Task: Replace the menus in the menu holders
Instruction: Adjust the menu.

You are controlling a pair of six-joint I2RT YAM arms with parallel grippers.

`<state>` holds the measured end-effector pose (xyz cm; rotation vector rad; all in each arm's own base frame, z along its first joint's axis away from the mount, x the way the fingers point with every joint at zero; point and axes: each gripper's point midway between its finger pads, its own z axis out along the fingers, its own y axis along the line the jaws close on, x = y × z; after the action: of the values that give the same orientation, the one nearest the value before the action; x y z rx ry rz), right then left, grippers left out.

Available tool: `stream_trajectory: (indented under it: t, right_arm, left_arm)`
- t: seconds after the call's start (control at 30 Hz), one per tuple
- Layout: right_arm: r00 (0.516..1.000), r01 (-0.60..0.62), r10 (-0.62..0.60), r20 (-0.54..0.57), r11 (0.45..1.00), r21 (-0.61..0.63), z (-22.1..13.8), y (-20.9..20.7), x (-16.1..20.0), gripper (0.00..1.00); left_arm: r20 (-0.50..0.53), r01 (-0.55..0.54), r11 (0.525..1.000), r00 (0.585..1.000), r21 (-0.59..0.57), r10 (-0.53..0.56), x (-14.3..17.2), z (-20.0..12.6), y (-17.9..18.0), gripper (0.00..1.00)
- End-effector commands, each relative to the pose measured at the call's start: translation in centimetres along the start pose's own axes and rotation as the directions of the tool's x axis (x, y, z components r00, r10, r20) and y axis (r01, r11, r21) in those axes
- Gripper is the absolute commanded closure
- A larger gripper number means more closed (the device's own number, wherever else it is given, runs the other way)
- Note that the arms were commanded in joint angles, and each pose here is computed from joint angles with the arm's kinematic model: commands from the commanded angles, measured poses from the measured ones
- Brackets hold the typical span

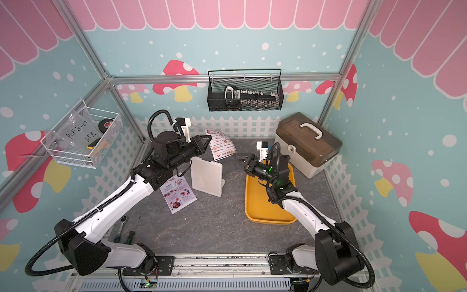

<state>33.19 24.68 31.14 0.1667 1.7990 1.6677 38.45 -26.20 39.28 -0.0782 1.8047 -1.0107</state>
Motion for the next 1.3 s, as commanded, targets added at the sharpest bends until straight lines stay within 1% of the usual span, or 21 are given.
stream_trajectory:
  t: [0.0, 0.1, 0.2, 0.47, 0.6, 0.77, 0.93, 1.1, 1.27]
  right_arm:
    - [0.982, -0.102, 0.098, 0.163, 0.995, 0.019, -0.4, 0.1, -1.4, 0.23]
    - [0.969, -0.110, 0.102, 0.223, 0.994, 0.023, -0.7, 0.5, -2.0, 0.23]
    - [0.964, -0.112, 0.107, 0.243, 0.994, 0.008, -0.4, 0.8, -2.7, 0.23]
    - [0.960, -0.158, 0.166, 0.226, 0.986, -0.053, 1.6, 0.8, -3.2, 0.26]
    - [0.954, -0.159, 0.170, 0.249, 0.985, -0.064, 1.9, 0.9, -3.7, 0.28]
    - [0.951, -0.166, 0.190, 0.244, 0.979, -0.116, 2.8, 2.1, -4.4, 0.33]
    - [0.943, -0.186, 0.220, 0.248, 0.971, -0.153, 3.3, 2.3, -4.8, 0.38]
    - [0.934, -0.195, 0.232, 0.270, 0.968, -0.159, 3.2, 2.4, -5.2, 0.47]
    - [0.930, -0.198, 0.236, 0.281, 0.968, -0.156, 3.0, 2.4, -5.4, 0.60]
  left_arm:
    - [0.095, 0.038, 0.999, 0.995, 0.018, -0.040, -1.7, 0.8, -1.2, 1.00]
    - [0.102, 0.054, 0.998, 0.993, 0.019, -0.056, -1.4, 1.3, -1.4, 1.00]
    - [0.105, 0.065, 0.997, 0.992, 0.027, -0.068, -1.3, 1.4, -1.7, 1.00]
    - [0.113, 0.095, 0.995, 0.989, 0.028, -0.098, -1.2, 1.6, -1.6, 1.00]
    - [0.107, 0.104, 0.994, 0.988, 0.031, -0.107, -0.9, 1.7, -1.5, 1.00]
    - [0.095, 0.115, 0.993, 0.989, 0.034, -0.117, -0.3, 1.9, -1.5, 1.00]
    - [0.092, 0.122, 0.992, 0.988, 0.016, -0.123, 0.2, 1.9, -0.9, 1.00]
    - [0.100, 0.128, 0.992, 0.987, 0.007, -0.128, 0.3, 1.7, -0.5, 1.00]
    - [0.100, 0.134, 0.991, 0.986, 0.002, -0.134, 0.6, 1.9, -0.2, 1.00]
